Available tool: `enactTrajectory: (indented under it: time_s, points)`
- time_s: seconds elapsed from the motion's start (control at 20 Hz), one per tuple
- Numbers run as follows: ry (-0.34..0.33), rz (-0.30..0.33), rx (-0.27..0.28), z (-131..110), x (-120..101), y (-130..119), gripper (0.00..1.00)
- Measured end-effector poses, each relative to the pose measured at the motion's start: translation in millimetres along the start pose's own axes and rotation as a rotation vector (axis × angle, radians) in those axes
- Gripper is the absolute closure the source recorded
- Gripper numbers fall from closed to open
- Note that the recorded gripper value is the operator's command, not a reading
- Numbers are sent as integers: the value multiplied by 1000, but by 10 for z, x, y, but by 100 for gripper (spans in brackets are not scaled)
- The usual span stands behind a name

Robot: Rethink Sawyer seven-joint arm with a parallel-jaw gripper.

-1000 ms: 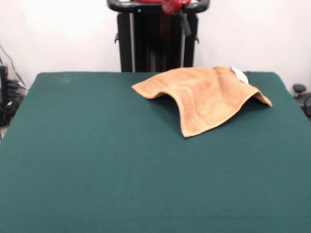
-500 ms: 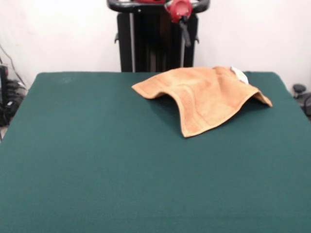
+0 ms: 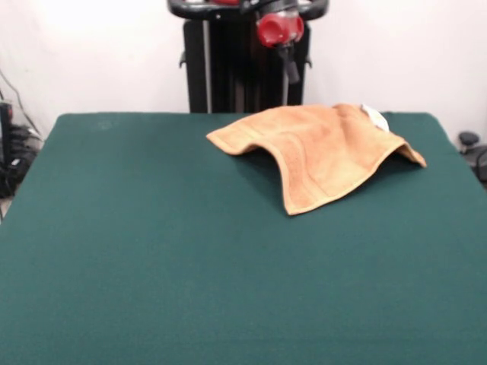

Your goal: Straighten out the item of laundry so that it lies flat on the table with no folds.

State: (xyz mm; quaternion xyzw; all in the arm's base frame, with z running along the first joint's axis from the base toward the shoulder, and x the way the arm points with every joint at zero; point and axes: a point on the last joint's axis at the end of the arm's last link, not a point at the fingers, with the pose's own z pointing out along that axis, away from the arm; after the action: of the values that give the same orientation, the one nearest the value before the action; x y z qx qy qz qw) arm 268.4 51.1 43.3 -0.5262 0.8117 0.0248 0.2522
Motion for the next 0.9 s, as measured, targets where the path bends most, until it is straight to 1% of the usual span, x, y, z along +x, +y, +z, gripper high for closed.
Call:
enactTrajectory:
  time_s: [0.1, 0.15, 0.2, 0.3, 0.4, 0.5, 0.55, 0.6, 0.75, 0.8, 0.9]
  points:
    - [-11, 50, 4, 9, -3, -11, 100]
    - [-28, 122, 19, 20, -3, -52, 100]
    - [-38, 160, 29, 23, -3, -82, 100]
    - [-61, 226, 53, 22, -3, -149, 100]
    - [-77, 260, 66, 20, -5, -189, 100]
    - [-112, 336, 95, 10, -10, -264, 100]
    - [-120, 350, 102, 8, -13, -280, 100]
    - [-136, 383, 118, 3, -13, -317, 100]
    - [-163, 433, 138, -3, -19, -370, 100]
    - [-184, 471, 147, -9, -23, -394, 100]
    - [-198, 493, 152, -12, -28, -409, 100]
